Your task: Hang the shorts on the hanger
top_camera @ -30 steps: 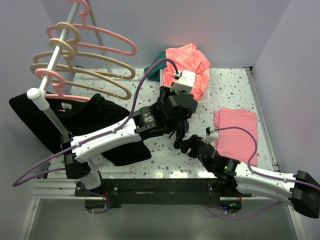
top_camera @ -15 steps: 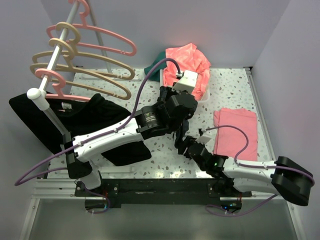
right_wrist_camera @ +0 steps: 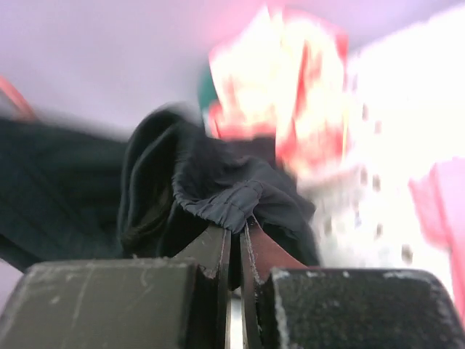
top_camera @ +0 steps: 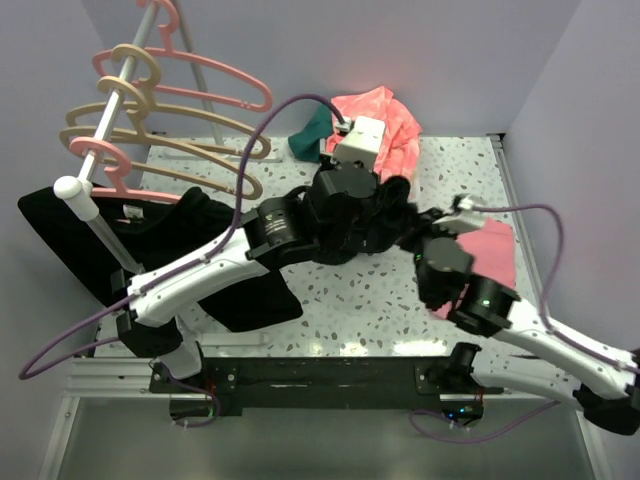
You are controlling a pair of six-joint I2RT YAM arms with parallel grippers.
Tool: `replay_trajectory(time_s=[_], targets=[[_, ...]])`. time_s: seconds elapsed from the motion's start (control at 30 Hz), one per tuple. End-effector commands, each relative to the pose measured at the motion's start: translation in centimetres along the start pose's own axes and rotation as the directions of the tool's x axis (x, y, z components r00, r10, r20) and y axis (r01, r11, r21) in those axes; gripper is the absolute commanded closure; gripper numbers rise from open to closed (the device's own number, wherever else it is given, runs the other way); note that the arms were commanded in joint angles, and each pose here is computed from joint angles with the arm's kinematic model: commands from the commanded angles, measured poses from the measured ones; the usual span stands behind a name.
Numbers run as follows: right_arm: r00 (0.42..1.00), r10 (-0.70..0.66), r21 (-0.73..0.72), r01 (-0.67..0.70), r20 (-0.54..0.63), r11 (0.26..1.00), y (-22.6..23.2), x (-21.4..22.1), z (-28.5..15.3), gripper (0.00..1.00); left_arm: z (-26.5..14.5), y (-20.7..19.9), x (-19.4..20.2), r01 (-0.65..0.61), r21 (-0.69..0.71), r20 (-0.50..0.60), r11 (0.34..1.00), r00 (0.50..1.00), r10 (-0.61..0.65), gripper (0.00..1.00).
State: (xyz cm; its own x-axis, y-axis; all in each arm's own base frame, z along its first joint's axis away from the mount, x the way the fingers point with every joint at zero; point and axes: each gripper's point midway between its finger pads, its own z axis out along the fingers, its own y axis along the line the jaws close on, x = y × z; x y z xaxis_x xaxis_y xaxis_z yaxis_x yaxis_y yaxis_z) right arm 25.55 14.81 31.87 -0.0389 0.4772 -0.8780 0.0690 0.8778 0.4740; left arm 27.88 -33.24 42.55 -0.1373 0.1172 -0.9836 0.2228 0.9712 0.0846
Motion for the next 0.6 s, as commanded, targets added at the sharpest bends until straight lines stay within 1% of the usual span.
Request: replay_trajectory(time_s=[0.0, 0.03, 0.07, 0.1, 0.13, 0.17, 0.23, 0.27, 0.3, 0.33, 0.37, 0.4, 0.43, 0.47, 0.5, 0.53, 0.57], targets=[[0.965, -0.177, 0.073, 0.166, 0.196, 0.983, 0.4, -13.8, -1.7, 1.00, -3.6, 3.0, -6.2, 0.114, 0.088, 0.090, 0.990, 0.989, -0.122, 1.00], [0.957, -0.222, 0.068, 0.213, 0.185, 0.975, 1.7, -14.2, -1.2, 1.00, -4.1, 3.5, -7.3, 0.128, 0.094, 0.107, 0.987, 0.985, -0.138, 1.00], [0.950, -0.239, 0.049, 0.234, 0.202, 0.971, 3.0, -17.0, -1.6, 1.00, -4.2, 3.8, -7.6, 0.129, 0.088, 0.111, 0.988, 0.984, -0.138, 1.00], [0.937, -0.287, 0.018, 0.289, 0.199, 0.957, 4.3, -17.6, -1.4, 1.00, -4.6, 4.4, -8.8, 0.149, 0.090, 0.129, 0.985, 0.979, -0.160, 1.00], [0.931, -0.314, 0.020, 0.316, 0.187, 0.949, 4.9, -18.2, -1.3, 1.00, -4.8, 4.7, -9.1, 0.150, 0.091, 0.133, 0.985, 0.978, -0.161, 1.00], [0.916, -0.368, 0.014, 0.371, 0.157, 0.929, 6.4, -18.6, -0.7, 1.00, -4.9, 4.8, -9.3, 0.152, 0.093, 0.137, 0.984, 0.977, -0.164, 1.00], [0.898, -0.423, -0.004, 0.426, 0.119, 0.905, 7.3, -18.3, 0.4, 1.00, -5.0, 5.0, -9.2, 0.161, 0.092, 0.133, 0.983, 0.976, -0.173, 1.00], [0.916, -0.389, -0.006, 0.391, 0.101, 0.920, 7.9, -18.5, 1.2, 1.00, -4.8, 4.9, -8.6, 0.152, 0.088, 0.120, 0.985, 0.980, -0.162, 1.00], [0.900, -0.434, 0.051, 0.432, 0.037, 0.900, 5.6, -17.8, 2.5, 1.00, -4.2, 4.4, -7.1, 0.128, 0.083, 0.092, 0.988, 0.987, -0.136, 1.00], [0.903, -0.429, 0.014, 0.429, 0.006, 0.903, 5.5, -17.1, 3.2, 1.00, -3.9, 4.3, -6.2, 0.144, 0.085, 0.070, 0.986, 0.986, -0.150, 1.00], [0.905, -0.422, 0.038, 0.424, -0.047, 0.905, 4.1, -15.7, 3.9, 1.00, -2.9, 4.2, -4.9, 0.141, 0.095, 0.036, 0.986, 0.989, -0.144, 1.00], [0.908, -0.412, 0.091, 0.418, -0.072, 0.904, 2.0, -15.6, 4.9, 1.00, -1.8, 3.4, -1.9, 0.111, 0.098, -0.022, 0.989, 0.994, -0.109, 1.00], [0.905, -0.403, 0.085, 0.416, -0.136, 0.905, 0.8, -13.0, 5.7, 1.00, -1.5, 3.4, -0.8, 0.137, 0.112, -0.044, 0.984, 0.990, -0.132, 1.00], [0.901, -0.396, 0.098, 0.417, -0.178, 0.904, -0.5, -11.8, 6.2, 1.00, -0.7, 2.6, 0.3, 0.155, 0.144, -0.061, 0.977, 0.987, -0.148, 1.00], [0.905, -0.373, 0.147, 0.405, -0.203, 0.903, -2.7, -11.4, 6.7, 1.00, 0.4, 1.8, 4.4, 0.117, 0.149, -0.126, 0.982, 0.987, -0.099, 1.00], [0.891, -0.358, 0.151, 0.409, -0.278, 0.900, -4.4, -8.3, 7.2, 1.00, 0.9, 1.3, 5.9, 0.133, 0.163, -0.152, 0.978, 0.982, -0.108, 1.00], [0.890, -0.338, 0.190, 0.404, -0.305, 0.895, -6.3, -7.4, 7.7, 1.00, 1.6, 0.3, 7.3, 0.146, 0.191, -0.174, 0.971, 0.978, -0.113, 1.00]])
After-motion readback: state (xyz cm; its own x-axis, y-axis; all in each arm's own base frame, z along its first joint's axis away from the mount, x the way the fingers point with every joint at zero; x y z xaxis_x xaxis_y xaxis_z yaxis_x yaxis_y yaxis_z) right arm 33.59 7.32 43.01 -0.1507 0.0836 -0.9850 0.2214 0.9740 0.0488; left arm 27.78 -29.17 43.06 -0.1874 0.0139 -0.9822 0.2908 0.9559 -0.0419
